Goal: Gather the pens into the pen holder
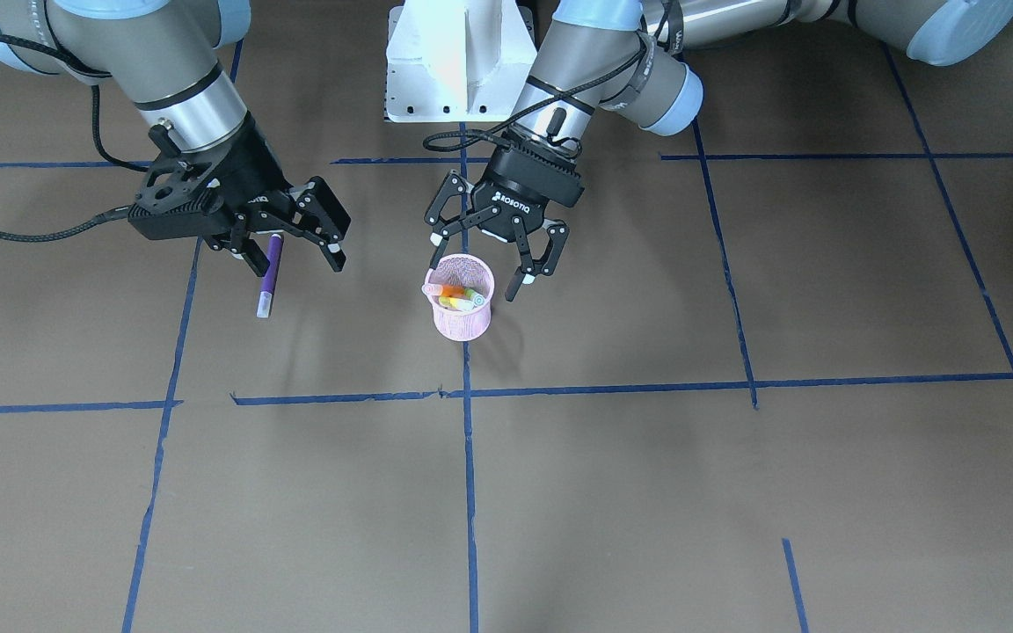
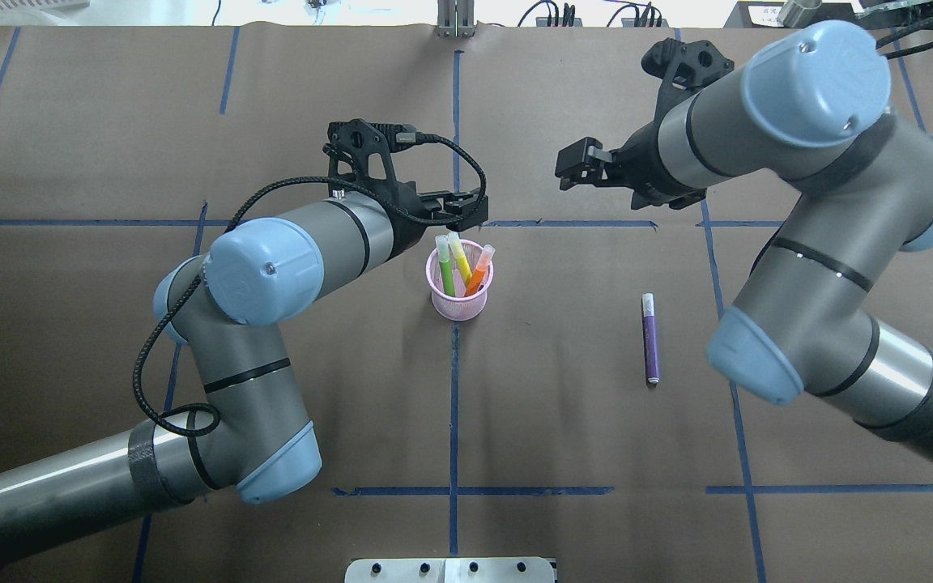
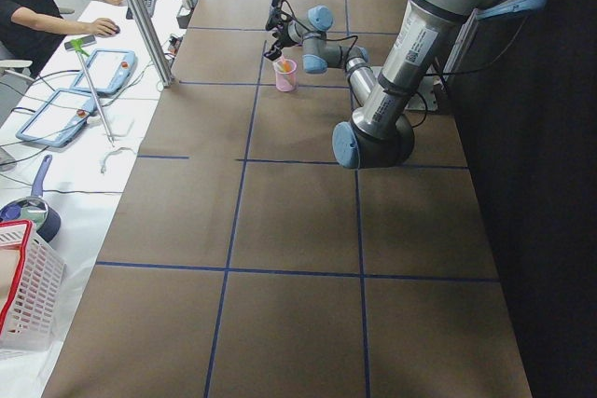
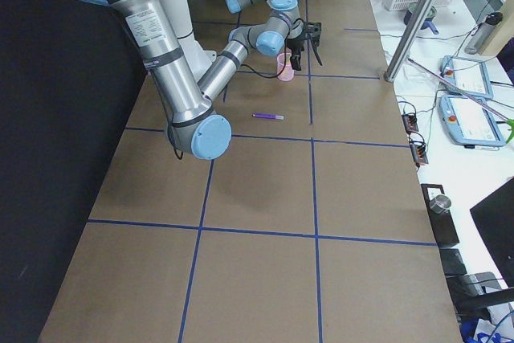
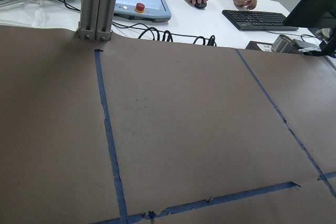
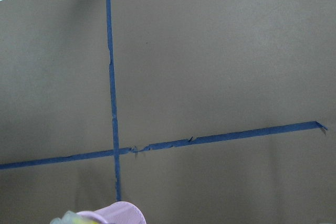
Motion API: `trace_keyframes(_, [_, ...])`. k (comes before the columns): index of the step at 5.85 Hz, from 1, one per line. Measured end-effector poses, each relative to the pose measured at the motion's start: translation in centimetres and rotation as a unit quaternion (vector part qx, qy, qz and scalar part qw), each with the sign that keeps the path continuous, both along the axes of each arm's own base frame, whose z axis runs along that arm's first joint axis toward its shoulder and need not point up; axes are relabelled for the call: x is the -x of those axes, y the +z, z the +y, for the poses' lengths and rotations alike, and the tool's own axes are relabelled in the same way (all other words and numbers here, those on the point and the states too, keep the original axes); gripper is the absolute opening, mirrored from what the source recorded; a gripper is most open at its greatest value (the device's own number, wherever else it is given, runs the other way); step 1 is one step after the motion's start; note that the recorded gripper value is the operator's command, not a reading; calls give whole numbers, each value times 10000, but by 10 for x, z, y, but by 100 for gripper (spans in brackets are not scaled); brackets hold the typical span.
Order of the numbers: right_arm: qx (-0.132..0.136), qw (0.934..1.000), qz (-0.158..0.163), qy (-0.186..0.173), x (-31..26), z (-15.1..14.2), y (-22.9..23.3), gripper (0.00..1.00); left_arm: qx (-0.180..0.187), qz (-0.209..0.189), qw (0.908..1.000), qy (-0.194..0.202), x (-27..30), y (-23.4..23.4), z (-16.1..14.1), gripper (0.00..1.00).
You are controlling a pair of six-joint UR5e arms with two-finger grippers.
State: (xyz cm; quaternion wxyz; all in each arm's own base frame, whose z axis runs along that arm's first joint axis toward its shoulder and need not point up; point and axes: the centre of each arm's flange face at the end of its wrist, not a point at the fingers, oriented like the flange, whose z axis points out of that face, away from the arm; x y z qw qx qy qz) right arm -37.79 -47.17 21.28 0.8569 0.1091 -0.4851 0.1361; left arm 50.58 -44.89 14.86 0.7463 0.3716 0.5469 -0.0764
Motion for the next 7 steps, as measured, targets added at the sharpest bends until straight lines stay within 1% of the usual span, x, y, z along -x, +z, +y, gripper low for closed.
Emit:
trace_keyframes(1, [35,9999,76,112,25,17,3,100,39,-53,10000,-9,7,8,-7,99])
trace_keyframes(2, [140,9997,143,131,39,29,11,100,138,-180,9997,61,12,28,-12,100])
trace_keyframes(3, [273,9993,261,33,45,36,27,100,264,-357,9989,132,15,57,-14,100])
trace_keyframes(4, [448,9977,412,-293,46,39,43,99,365,-496,9979,184,17,79,-14,100])
trace_keyframes(5, [584,9934,573,-800,35,35,62,98,445,-587,9969,261,19,94,-13,100])
trace_keyframes(6, [684,9878,738,-1187,25,29,88,97,503,-646,9962,308,22,105,-13,100])
trace_keyframes(7, [865,9818,883,-1443,23,18,120,97,533,-677,9958,303,24,111,-14,100])
